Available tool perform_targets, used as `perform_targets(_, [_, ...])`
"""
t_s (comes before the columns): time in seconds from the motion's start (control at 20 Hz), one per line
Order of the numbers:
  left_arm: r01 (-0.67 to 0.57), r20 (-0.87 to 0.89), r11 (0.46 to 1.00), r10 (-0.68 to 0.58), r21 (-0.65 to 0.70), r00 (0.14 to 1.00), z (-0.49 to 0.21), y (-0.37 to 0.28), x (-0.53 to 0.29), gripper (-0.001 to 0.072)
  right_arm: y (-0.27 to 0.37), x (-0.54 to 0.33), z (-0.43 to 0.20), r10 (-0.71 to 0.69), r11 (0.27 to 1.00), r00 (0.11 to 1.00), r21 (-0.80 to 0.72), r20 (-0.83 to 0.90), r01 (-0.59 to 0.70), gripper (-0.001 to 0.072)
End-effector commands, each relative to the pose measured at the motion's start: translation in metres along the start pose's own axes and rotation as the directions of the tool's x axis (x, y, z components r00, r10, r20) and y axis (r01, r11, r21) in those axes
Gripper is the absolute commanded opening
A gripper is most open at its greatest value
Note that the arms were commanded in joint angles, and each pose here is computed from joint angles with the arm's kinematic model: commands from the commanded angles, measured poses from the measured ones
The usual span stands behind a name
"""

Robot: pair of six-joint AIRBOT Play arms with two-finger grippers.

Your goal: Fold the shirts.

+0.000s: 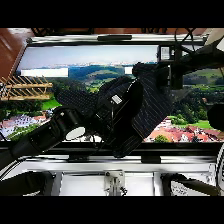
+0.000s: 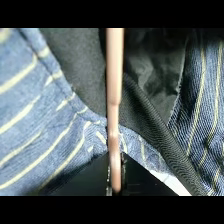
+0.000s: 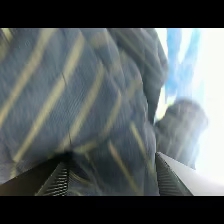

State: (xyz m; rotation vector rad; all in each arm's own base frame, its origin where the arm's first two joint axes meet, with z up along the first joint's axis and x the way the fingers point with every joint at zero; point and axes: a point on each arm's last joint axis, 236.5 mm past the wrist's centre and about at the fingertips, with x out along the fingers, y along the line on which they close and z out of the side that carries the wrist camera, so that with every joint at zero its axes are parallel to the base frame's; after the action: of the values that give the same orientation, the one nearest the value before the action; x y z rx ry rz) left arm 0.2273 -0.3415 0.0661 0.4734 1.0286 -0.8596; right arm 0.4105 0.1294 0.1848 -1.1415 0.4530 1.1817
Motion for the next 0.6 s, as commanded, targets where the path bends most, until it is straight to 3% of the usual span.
perform_targets(0.0, [-0.023,0.014,0.997,0.022,0.067,1.0,0.003,0.005,-0.003,0.0058,0.006,0.005,0.016,0.026,0.999,0.999,-0.028,0.034,-0.025,0.0617])
perform_targets(0.4, [-0.202,0.108,0.951,0.181,0.233,0.977,0.023,0.043,-0.018,0.0058,0.019,0.005,0.017,0.083,0.995,0.996,0.043,0.044,-0.085,0.0606])
perform_targets(0.5, [-0.248,0.165,0.93,0.208,0.271,0.964,0.037,0.051,-0.023,0.0058,0.023,0.005,0.016,0.1,0.992,0.994,0.067,0.04,-0.103,0.044])
perform_targets(0.55, [-0.256,0.184,0.929,0.212,0.268,0.96,0.042,0.055,-0.025,0.0058,0.023,0.005,0.015,0.102,0.992,0.994,0.076,0.034,-0.104,0.044])
